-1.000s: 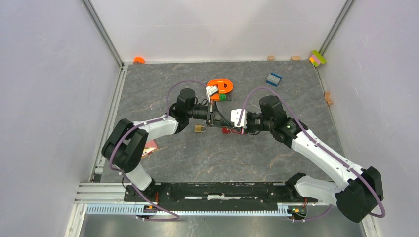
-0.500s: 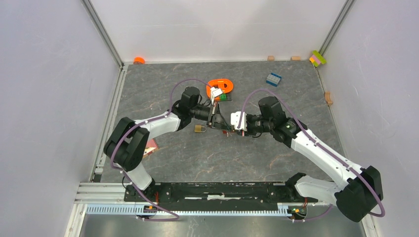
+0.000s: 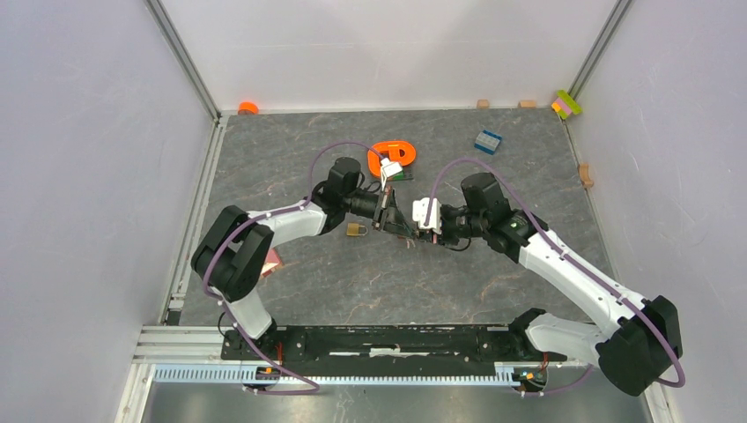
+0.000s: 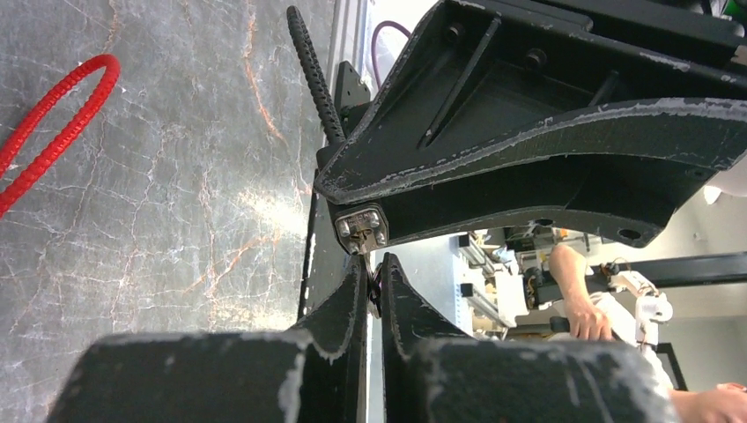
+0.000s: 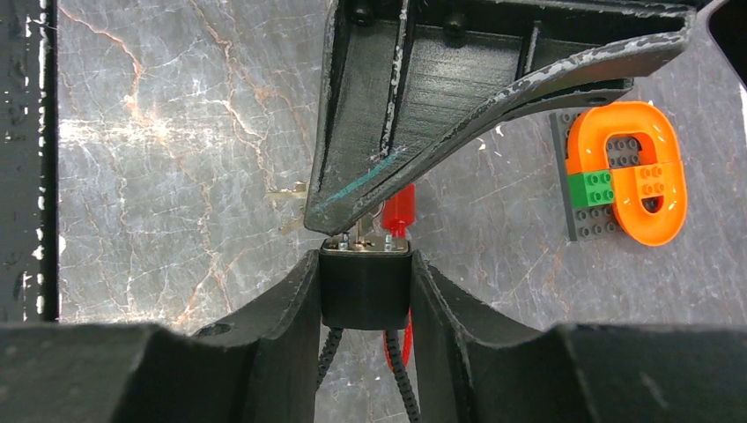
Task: Unlock with the key
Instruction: Unlock the lock.
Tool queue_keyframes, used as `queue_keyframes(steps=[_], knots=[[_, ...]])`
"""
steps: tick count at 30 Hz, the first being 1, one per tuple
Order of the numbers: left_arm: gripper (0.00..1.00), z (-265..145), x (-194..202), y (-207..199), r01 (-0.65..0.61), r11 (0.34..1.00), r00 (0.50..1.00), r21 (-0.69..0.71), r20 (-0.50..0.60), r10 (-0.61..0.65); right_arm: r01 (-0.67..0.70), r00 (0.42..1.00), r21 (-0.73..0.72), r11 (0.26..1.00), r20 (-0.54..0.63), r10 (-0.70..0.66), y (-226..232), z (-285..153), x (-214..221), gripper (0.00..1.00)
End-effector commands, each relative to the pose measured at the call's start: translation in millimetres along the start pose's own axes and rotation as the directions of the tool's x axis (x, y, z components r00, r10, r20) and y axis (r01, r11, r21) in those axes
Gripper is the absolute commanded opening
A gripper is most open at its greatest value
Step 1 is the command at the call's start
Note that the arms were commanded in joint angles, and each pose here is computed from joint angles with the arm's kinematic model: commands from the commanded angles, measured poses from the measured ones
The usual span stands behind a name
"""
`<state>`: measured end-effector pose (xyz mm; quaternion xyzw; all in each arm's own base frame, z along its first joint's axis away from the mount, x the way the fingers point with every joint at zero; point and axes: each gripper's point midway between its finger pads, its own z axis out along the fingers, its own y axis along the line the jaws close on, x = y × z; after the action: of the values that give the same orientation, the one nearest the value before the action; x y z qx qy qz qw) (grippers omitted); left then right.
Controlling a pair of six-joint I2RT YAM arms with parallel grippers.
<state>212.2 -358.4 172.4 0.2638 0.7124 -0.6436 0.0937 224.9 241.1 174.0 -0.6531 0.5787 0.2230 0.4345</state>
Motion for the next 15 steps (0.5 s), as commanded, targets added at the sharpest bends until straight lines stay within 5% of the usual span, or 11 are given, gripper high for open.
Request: queue_keyframes(steps=[1,9,15], knots=[[0.11,20,-9,15,-0.178,0.983,0.983,-0.050,0.028,0.180,0.179,0.922,-0.076,0.981,0.361,-0.140,8,-6,-94,0.00],[0.18,25,-2,14,-0.268,0.961,0.963,-0.065,-0.022,0.267,0.178,0.922,-0.120,0.977,0.367,-0.122,15,-2,-90,0.00],[0.18,30,-9,0,-0.169,0.985,0.986,0.020,0.019,0.168,0.197,0.934,-0.021,0.980,0.308,-0.182,5,-4,-78,0.00]])
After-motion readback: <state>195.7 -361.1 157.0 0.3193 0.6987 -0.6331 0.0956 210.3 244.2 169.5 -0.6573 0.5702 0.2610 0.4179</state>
